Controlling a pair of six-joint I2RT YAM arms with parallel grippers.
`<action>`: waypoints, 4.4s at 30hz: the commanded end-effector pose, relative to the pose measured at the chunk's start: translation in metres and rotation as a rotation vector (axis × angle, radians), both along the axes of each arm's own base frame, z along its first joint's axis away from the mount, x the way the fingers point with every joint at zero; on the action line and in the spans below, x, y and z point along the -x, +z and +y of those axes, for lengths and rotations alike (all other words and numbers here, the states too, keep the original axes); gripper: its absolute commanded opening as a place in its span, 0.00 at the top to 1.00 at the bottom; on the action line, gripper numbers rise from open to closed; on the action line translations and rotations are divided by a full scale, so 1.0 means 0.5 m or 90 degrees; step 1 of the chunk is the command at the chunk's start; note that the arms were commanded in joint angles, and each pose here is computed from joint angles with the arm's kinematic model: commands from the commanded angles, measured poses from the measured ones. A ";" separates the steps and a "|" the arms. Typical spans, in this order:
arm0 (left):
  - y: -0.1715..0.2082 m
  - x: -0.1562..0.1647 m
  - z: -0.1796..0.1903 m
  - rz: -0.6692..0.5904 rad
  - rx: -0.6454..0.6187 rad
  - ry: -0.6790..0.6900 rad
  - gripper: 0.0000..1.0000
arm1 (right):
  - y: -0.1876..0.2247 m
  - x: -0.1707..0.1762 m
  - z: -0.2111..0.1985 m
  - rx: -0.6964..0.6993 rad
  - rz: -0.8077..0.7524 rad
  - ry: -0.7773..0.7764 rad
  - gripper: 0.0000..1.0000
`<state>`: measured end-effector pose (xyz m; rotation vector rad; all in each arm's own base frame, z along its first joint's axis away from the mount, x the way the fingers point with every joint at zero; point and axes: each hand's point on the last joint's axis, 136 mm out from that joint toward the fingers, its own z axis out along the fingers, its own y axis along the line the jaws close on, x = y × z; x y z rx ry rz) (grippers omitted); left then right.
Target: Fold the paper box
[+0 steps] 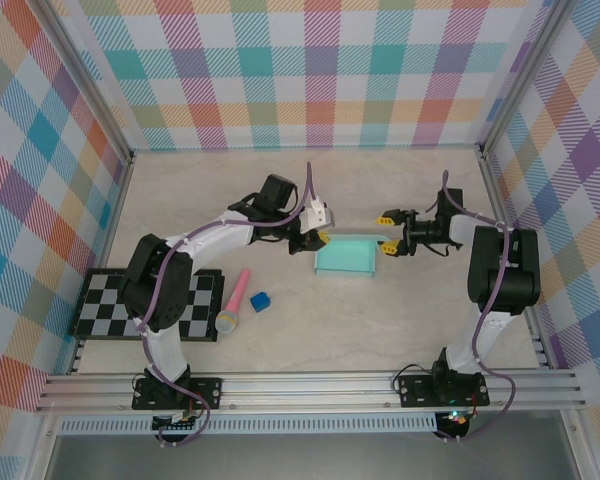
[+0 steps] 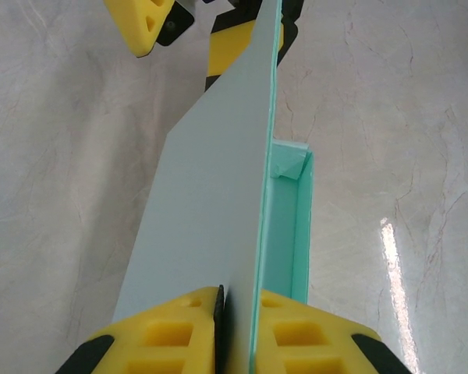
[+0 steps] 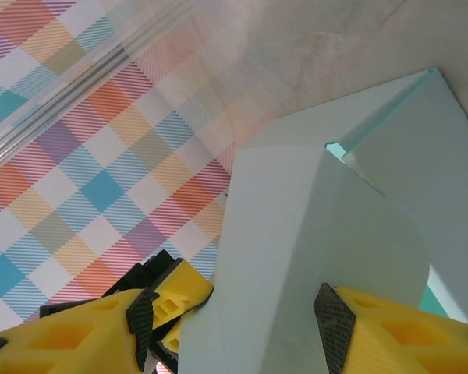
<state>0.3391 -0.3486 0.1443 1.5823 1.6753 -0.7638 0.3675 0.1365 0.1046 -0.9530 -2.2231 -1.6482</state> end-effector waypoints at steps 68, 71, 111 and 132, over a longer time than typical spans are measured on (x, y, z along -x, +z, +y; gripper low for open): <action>-0.117 0.166 0.001 -0.014 -0.161 -0.107 0.69 | 0.213 0.056 -0.065 0.560 -0.860 0.291 0.33; -0.100 0.173 0.006 -0.020 -0.150 -0.105 0.65 | 0.206 0.120 -0.007 0.543 -1.063 0.450 0.32; -0.024 0.192 0.084 -0.021 -0.026 -0.003 0.00 | -0.115 0.251 0.112 0.602 -1.315 1.057 0.66; -0.055 -0.013 0.177 0.283 0.080 0.585 0.00 | 0.104 0.305 0.147 0.512 -1.287 0.768 0.00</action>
